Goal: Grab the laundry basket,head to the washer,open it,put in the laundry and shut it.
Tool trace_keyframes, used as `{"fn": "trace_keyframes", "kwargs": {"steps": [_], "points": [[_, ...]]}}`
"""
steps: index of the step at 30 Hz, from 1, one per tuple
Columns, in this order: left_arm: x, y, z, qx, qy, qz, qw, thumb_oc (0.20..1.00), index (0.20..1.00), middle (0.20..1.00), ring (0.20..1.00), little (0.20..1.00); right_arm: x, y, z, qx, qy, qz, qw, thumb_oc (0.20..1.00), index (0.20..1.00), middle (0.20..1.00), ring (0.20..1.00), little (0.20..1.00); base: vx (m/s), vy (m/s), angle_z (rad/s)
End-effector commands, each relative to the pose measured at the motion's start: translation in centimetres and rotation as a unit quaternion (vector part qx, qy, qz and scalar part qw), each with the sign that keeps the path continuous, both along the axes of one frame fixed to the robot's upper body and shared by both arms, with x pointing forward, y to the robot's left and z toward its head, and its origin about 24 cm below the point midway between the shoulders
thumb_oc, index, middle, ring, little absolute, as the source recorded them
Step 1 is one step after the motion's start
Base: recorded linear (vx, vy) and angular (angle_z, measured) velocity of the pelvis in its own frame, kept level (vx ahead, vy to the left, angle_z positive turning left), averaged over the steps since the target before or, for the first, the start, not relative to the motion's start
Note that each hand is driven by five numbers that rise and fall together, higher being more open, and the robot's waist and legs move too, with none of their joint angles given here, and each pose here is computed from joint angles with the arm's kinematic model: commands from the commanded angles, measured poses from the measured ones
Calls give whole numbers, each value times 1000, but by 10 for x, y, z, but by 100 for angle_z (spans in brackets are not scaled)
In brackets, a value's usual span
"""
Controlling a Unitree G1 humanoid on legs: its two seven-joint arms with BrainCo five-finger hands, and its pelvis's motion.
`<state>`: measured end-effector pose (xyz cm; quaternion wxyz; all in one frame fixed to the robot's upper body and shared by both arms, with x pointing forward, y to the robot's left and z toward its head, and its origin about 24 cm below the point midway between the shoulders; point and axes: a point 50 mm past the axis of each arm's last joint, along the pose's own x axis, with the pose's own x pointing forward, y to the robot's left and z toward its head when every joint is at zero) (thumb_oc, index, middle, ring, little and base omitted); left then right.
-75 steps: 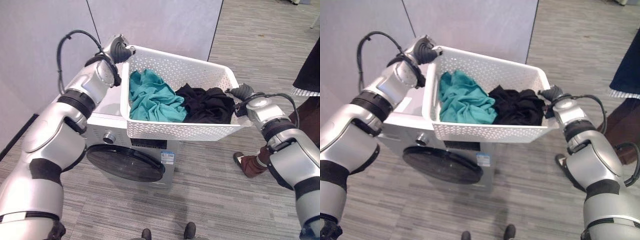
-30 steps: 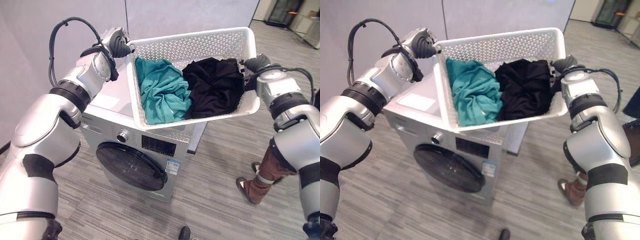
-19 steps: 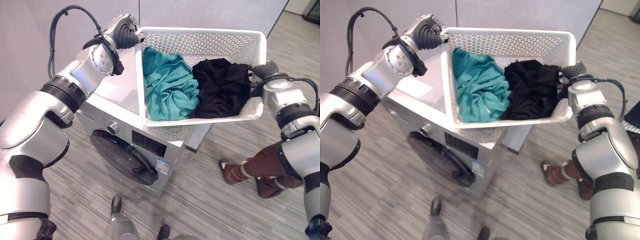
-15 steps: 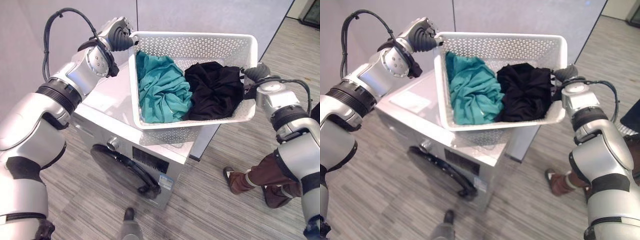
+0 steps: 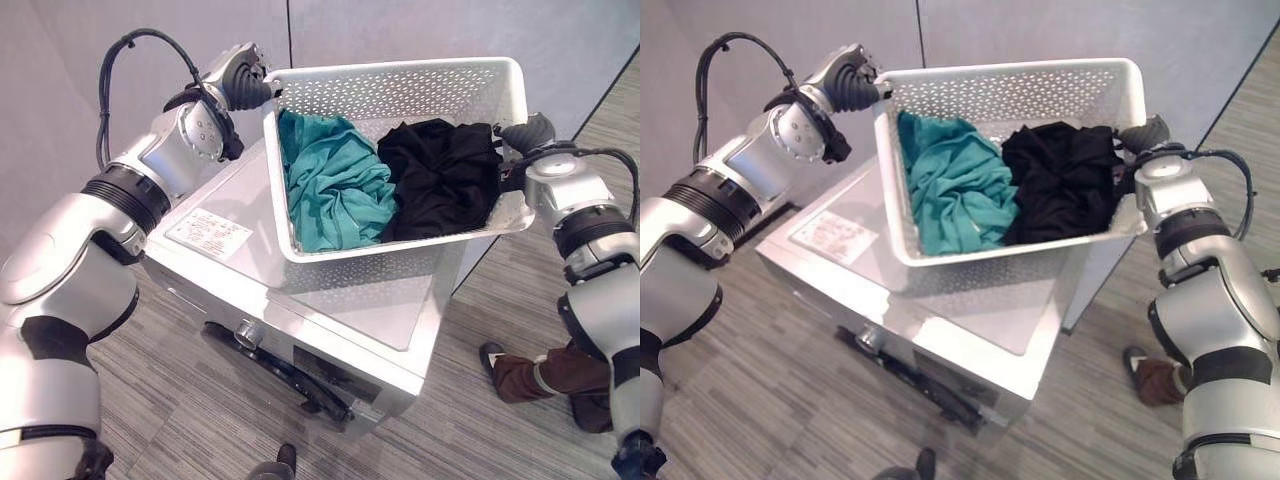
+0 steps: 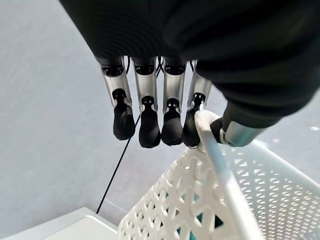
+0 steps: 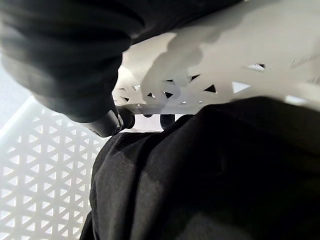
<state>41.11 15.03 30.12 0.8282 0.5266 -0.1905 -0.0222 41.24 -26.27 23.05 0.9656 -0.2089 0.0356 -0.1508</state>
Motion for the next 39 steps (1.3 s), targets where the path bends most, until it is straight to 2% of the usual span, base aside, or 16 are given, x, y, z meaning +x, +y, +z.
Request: {"fn": "trace_keyframes", "kwargs": {"steps": [1, 2, 3, 4, 5, 6, 8, 14, 24, 39], "points": [[-10, -79, 19, 31, -30, -122, 992, 200, 200, 200, 200, 200, 13, 57, 0, -19, -2, 111, 994, 200, 200, 200, 200, 200, -2, 4, -12], [-8, -79, 16, 29, -25, -120, 992, 200, 200, 200, 200, 200, 13, 59, -6, -22, 10, 112, 993, 200, 200, 200, 200, 200, -14, 1, -9], [-5, -77, 10, 20, -14, -107, 994, 1000, 1000, 1000, 1000, 1000, 14, 61, -15, -30, 32, 110, 993, 344, 344, 344, 344, 344, -16, -1, -11], [-3, -75, 8, 15, -11, -101, 995, 1000, 1000, 1000, 1000, 1000, 14, 61, -16, -34, 39, 111, 993, 507, 507, 507, 507, 507, -13, -1, -7], [-3, -75, 8, 15, -11, -101, 995, 1000, 1000, 1000, 1000, 1000, 14, 61, -16, -34, 39, 111, 993, 947, 947, 947, 947, 947, 0, 0, 0], [-1, -72, 7, 10, -10, -89, 996, 1000, 1000, 1000, 1000, 1000, 14, 60, -18, -41, 47, 109, 992, 1000, 1000, 1000, 1000, 1000, 0, 0, 0], [5, -67, 2, 7, 0, -64, 998, 1000, 1000, 1000, 1000, 1000, 15, 58, -18, -42, 57, 105, 992, 1000, 1000, 1000, 1000, 1000, -6, -10, 2], [5, -75, 2, 1, -8, -64, 998, 1000, 1000, 1000, 1000, 1000, 16, 56, -2, -62, 47, 98, 992, 1000, 1000, 1000, 1000, 1000, 1, -9, -1], [-6, -92, -1, -29, -21, -121, 992, 1000, 1000, 1000, 1000, 1000, 16, 66, 8, -58, 14, 118, 991, 1000, 1000, 1000, 1000, 1000, 9, -3, 1], [-10, -84, 24, -57, -55, -125, 989, 1000, 1000, 1000, 1000, 1000, 12, 37, 31, -46, -22, 60, 997, 1000, 1000, 1000, 1000, 1000, 23, -22, 3]]}}
